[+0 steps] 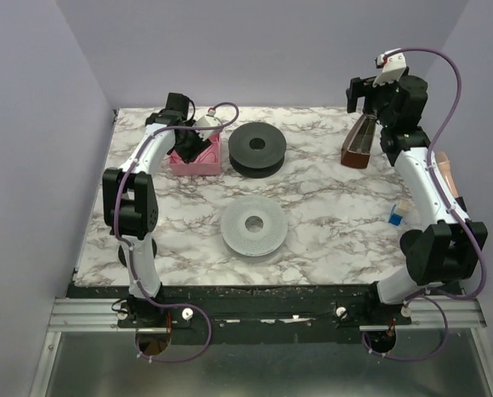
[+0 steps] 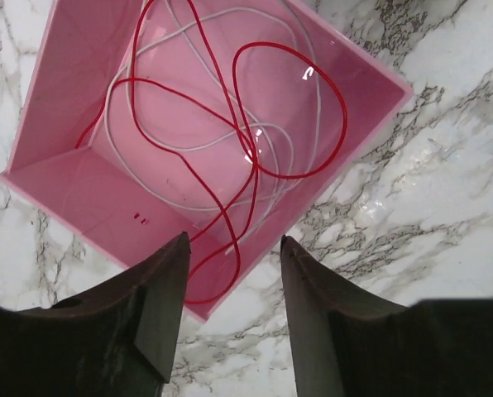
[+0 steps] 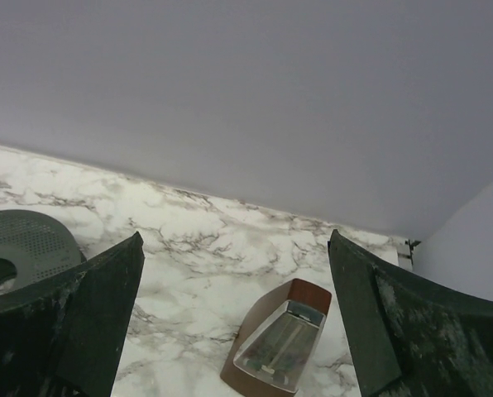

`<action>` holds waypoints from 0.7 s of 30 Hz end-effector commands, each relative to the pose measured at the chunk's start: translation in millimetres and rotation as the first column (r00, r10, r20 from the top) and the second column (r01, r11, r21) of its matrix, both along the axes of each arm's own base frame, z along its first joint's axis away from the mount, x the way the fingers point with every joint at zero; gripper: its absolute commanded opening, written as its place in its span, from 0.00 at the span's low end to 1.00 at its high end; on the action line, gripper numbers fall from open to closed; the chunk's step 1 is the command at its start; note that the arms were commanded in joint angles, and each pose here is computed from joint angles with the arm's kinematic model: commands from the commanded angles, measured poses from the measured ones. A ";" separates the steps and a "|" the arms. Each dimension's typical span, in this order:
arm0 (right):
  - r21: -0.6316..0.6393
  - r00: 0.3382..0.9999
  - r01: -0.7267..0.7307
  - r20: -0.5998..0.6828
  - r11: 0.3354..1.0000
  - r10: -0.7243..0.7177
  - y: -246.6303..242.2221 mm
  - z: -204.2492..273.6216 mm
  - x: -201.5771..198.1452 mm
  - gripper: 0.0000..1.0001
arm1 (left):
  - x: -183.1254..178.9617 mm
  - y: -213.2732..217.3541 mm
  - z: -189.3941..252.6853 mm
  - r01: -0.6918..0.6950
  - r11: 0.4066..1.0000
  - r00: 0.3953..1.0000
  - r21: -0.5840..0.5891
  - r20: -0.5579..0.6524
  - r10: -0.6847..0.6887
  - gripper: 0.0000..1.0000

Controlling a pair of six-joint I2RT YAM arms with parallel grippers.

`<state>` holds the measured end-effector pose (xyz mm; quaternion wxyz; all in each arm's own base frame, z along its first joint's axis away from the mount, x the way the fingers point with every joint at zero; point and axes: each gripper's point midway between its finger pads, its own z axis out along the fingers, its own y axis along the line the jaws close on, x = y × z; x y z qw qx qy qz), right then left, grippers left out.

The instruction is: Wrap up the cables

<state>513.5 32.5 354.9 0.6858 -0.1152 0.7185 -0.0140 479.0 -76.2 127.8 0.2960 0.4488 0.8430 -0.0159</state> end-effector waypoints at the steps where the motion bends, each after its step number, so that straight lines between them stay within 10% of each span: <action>1: 0.009 0.988 -0.157 0.016 0.988 0.156 34.9 16.9 -25.8 1.00 | 6.8 9.2 -9.4 -0.005 0.994 0.997 0.114 -0.076 0.014 0.52; 21: -0.035 0.963 -0.253 0.089 0.967 0.256 73.9 41.9 -51.8 1.00 | 17.4 27.5 -38.7 -0.066 0.975 0.991 0.210 -0.099 0.088 0.41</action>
